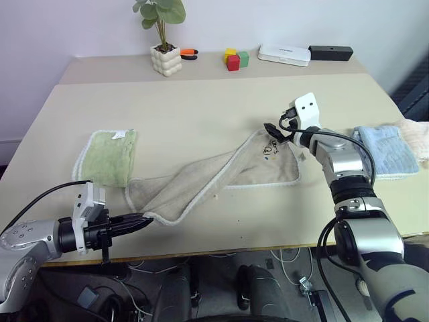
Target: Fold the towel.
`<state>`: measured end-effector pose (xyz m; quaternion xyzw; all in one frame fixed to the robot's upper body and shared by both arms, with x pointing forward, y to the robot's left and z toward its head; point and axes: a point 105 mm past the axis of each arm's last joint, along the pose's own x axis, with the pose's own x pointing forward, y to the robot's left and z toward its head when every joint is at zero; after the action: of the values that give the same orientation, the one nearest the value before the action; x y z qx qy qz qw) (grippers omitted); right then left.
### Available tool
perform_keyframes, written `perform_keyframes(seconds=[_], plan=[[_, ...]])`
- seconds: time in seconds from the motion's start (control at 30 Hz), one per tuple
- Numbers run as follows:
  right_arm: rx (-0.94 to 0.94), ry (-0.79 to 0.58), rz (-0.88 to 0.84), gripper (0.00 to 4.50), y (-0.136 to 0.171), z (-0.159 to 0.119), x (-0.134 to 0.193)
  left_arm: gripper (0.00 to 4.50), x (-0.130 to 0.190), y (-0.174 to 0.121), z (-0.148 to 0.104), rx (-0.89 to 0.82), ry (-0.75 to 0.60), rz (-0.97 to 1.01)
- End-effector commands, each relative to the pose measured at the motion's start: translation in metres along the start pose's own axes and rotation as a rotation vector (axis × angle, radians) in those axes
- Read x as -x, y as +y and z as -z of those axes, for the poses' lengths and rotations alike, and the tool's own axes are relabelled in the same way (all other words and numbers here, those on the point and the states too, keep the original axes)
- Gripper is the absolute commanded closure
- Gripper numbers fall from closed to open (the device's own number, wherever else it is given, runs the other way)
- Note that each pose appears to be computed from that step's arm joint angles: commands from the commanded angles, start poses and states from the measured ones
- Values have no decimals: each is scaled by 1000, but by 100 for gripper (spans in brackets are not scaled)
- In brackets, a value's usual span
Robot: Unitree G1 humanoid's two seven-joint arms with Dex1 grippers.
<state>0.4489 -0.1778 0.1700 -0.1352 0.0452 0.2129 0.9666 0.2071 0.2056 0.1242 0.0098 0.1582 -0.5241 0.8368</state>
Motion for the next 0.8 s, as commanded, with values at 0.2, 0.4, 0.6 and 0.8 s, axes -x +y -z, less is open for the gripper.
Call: perform_keyframes(seconds=[0.2,0.4,0.6,0.8], plan=[[-55,67,67,0,0,-6,-23,448,5,13,-12,-66,-24,-54],[-137,129,62,0,9,-7,-35,448,-8,15,-16,-100,-41,-38],[-156,253,2,0,13,9,-31,448,-12,16,-16,-116,-37,-36],[-168,350,-4,0,10,29,-22,448,-16,17,-16,-132,-42,-40]])
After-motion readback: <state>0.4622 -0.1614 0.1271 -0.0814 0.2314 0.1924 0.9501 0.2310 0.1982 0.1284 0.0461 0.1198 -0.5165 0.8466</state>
